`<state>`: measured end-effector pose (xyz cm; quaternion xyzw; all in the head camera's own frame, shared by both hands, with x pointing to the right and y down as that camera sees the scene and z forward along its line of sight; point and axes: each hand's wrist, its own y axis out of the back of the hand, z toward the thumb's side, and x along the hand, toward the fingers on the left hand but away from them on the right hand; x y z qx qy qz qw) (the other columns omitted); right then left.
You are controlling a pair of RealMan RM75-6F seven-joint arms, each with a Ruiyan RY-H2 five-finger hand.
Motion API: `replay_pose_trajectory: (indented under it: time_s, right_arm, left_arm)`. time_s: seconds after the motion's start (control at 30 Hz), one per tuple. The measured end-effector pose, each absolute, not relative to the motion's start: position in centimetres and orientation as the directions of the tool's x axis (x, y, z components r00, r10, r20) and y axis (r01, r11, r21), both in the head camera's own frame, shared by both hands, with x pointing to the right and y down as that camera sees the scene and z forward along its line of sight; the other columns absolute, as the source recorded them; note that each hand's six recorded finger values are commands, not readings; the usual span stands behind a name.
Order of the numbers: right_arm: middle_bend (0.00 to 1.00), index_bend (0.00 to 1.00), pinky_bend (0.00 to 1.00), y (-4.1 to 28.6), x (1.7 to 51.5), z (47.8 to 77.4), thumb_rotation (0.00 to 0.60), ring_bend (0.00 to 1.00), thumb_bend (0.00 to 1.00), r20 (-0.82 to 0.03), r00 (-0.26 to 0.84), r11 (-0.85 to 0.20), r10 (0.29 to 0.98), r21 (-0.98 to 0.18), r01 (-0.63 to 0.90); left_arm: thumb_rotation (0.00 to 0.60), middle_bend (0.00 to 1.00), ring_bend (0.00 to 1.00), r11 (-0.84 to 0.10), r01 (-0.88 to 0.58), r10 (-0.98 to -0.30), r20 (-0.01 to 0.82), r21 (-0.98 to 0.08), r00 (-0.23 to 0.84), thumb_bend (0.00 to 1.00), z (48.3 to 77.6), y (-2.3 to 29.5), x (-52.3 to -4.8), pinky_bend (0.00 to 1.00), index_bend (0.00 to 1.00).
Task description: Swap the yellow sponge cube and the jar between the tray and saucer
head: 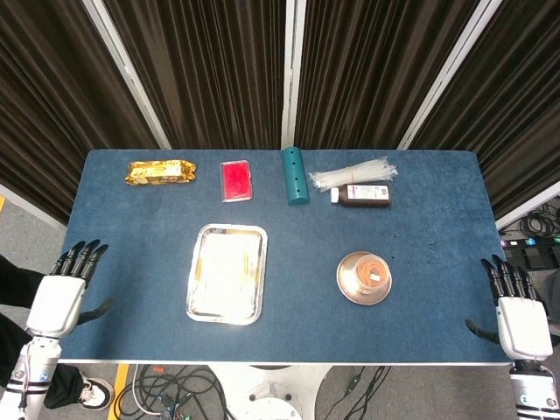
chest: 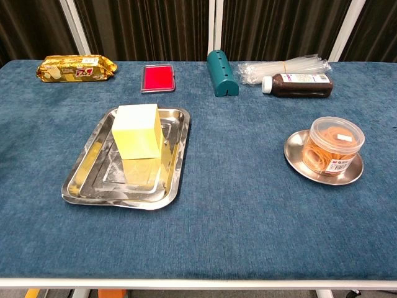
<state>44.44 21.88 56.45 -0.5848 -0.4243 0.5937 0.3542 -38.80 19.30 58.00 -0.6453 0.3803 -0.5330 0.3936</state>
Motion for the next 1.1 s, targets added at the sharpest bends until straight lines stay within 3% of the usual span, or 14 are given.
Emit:
replay_pose_trajectory:
  time_s: [0.27,0.53,0.83,1.1]
  right_arm:
    - [0.0,0.0,0.0,21.5,45.0,56.0,0.6,0.0,0.0,-0.381,-0.079,-0.376,0.921,-0.924,0.073]
    - [0.0,0.0,0.0,21.5,45.8,55.9,0.6,0.0,0.0,-0.38,-0.095,-0.374,0.92,-0.924,0.079]
    - [0.0,0.0,0.0,21.6,46.7,56.2,0.6,0.0,0.0,-0.386,-0.114,-0.378,0.915,-0.922,0.083]
    - [0.0,0.0,0.0,21.6,47.0,56.2,0.6,0.0,0.0,-0.384,-0.119,-0.376,0.916,-0.923,0.084]
  left_arm:
    - [0.6,0.06,0.0,-0.429,-0.14,-0.879,0.376,-0.892,0.295,0.09,58.8,17.1,-33.6,0.15,0.09]
    - [0.6,0.05,0.0,-0.51,-0.185,-0.8,0.384,-0.84,0.462,0.08,60.9,14.6,-26.1,0.15,0.08]
    - [0.6,0.04,0.0,-0.624,-0.19,-0.711,0.45,-0.758,0.54,0.07,63.9,12.5,-20.7,0.15,0.07]
    - [0.6,0.03,0.0,-0.686,-0.157,-0.659,0.514,-0.711,0.549,0.07,67.0,11.7,-18.9,0.15,0.07]
